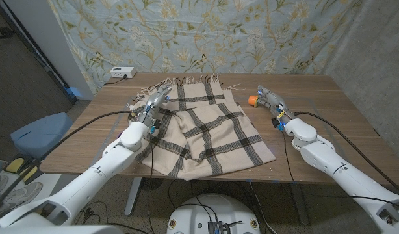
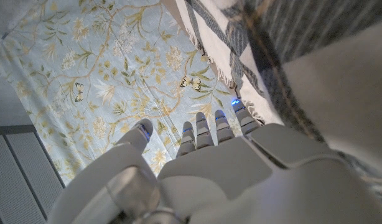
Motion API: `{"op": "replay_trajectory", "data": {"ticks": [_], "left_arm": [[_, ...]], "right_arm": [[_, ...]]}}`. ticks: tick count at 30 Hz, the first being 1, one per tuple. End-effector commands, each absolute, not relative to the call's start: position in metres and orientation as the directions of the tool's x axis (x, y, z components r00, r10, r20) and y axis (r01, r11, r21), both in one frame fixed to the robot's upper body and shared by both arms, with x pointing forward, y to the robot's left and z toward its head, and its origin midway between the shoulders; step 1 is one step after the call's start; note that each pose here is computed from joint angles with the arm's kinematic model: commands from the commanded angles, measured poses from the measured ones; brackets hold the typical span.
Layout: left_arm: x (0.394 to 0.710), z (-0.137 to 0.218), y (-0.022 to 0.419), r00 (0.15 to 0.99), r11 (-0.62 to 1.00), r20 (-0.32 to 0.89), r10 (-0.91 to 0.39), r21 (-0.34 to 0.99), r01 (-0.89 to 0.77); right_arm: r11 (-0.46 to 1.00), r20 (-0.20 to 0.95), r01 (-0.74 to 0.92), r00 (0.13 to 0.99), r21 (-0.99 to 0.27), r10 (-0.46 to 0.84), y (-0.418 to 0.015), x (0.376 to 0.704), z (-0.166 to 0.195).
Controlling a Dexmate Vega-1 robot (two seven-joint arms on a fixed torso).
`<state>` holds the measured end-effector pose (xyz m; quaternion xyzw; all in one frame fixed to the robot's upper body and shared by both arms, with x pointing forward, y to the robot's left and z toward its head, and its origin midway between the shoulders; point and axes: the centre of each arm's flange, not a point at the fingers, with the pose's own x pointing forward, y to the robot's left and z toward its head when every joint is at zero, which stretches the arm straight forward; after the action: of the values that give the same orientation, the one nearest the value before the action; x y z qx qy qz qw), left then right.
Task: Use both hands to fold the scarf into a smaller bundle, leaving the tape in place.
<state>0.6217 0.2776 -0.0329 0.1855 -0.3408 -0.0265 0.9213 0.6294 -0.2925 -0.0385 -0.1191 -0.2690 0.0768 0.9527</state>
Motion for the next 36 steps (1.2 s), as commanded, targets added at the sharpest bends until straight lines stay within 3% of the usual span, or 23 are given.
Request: {"op": "replay_trajectory", "data": {"ticks": [1,15,36], "left_arm": [[0.594,-0.038,0.273,0.704,0.832,0.686,-0.184,0.490,-0.260],[0.561,-0.051,0.275,0.683,0.719,0.693,-0.230,0.594,-0.361],[0.529,-0.066,0.280,0.686,0.551,0.656,-0.316,0.715,-0.430]], "right_arm": [[0.926,0.543,0.021,0.815,-0.377,0.202,-0.293,0.596,-0.039],[0.831,0.537,0.165,0.824,-0.531,0.179,-0.288,0.550,-0.048],[0.672,0.437,0.209,0.879,-0.711,0.189,-0.270,0.510,-0.065]]}}
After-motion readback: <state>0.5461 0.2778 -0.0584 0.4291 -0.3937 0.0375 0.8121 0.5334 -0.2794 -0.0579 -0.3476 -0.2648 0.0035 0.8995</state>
